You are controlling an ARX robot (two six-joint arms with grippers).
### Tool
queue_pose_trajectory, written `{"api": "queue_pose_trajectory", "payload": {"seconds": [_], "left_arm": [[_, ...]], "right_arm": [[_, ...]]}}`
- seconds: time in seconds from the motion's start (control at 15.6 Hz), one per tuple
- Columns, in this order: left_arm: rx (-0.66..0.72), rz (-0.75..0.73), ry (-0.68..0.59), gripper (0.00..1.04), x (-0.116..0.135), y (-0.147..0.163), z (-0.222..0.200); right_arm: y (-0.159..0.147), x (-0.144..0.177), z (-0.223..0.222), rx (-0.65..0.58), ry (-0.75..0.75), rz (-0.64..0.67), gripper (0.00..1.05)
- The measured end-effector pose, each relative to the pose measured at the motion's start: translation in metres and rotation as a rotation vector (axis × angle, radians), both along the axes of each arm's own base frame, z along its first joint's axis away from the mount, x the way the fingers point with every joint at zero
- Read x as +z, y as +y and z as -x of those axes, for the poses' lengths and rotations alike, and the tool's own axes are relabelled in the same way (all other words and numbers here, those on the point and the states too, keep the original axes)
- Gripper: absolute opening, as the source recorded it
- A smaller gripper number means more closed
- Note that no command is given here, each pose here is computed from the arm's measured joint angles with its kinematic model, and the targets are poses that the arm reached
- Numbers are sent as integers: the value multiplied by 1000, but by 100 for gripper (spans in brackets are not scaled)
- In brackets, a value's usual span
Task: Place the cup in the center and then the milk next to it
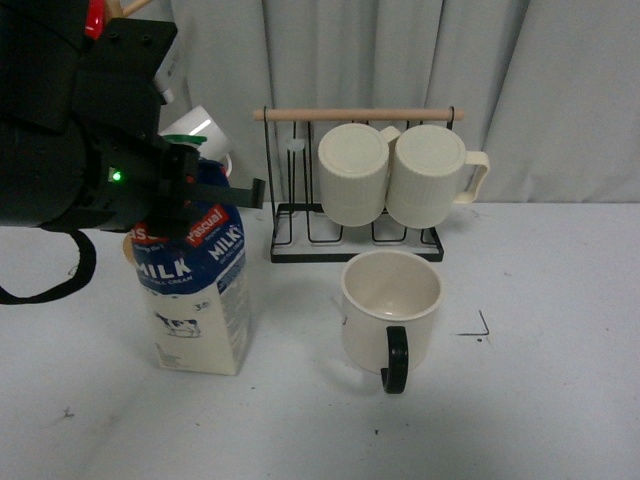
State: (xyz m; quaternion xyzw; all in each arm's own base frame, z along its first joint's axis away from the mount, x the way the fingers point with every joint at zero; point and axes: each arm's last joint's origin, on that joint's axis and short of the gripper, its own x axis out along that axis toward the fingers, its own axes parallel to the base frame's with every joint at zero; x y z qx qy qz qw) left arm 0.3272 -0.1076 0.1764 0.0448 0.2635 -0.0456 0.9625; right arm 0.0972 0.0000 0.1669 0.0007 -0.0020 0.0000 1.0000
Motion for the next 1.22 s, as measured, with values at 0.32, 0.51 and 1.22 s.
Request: {"api": "queue_pose_trajectory", "payload": {"seconds": [0.32,0.51,1.22], "left_arm": [[8,-2,-33,3,0,-31,5],[-9,12,-18,3,-6,-47,7],[55,96,-7,3,-9,-57,8]], "right_arm": [[0,0,0,0,0,0,98],[0,0,0,0,0,0,98],[0,0,0,0,0,0,98]]}}
